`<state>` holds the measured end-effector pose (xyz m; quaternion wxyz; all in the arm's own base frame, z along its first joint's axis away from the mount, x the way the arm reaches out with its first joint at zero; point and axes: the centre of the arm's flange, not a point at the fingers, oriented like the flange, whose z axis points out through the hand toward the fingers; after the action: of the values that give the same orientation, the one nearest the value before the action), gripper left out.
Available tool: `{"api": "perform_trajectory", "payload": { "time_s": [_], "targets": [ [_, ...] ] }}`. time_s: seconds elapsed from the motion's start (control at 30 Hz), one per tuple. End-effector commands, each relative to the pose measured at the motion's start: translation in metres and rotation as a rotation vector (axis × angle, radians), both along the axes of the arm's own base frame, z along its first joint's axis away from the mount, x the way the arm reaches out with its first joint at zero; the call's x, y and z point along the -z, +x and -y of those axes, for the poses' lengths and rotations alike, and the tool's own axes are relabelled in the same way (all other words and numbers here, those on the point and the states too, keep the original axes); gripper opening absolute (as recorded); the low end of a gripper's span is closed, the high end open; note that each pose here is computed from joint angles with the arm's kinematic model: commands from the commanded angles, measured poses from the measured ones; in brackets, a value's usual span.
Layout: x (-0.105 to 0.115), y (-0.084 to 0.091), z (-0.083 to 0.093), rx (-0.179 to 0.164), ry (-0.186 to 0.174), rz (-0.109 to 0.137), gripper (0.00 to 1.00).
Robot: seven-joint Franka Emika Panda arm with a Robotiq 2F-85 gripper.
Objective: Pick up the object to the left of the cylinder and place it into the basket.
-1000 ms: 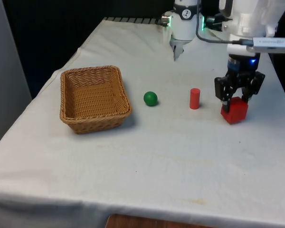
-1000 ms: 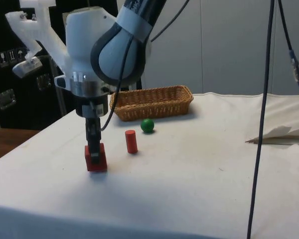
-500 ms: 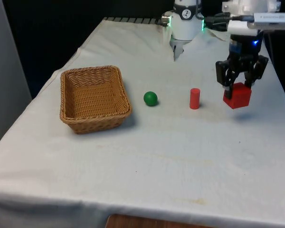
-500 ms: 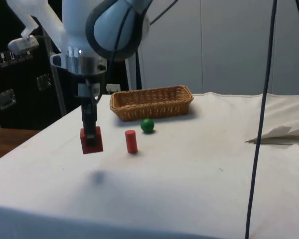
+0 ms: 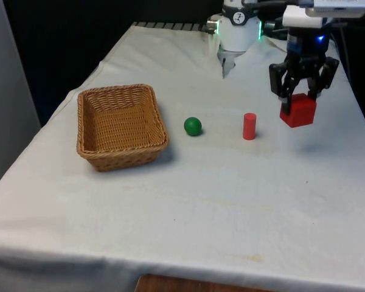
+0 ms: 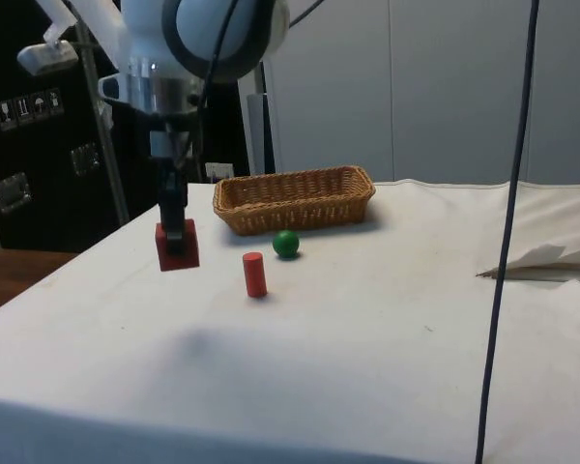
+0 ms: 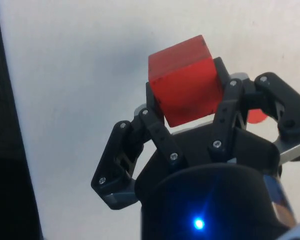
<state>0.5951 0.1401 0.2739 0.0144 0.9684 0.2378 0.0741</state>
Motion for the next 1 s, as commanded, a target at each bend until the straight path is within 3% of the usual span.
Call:
{"api": "perform_trajectory", "payload": {
  "time_s": [0.0, 0.03, 0.27, 0.97],
  "targets": [
    [-0.003, -0.001, 0.005, 0.002, -0.006, -0.003, 0.02],
    [-0.001, 0.0, 0.002, 0.001, -0.001, -0.001, 0.02],
    [-0.009, 0.002, 0.026, 0.007, -0.018, -0.001, 0.02],
    [-0.023, 0.003, 0.078, 0.014, -0.052, 0.0, 0.02]
  ]
}}
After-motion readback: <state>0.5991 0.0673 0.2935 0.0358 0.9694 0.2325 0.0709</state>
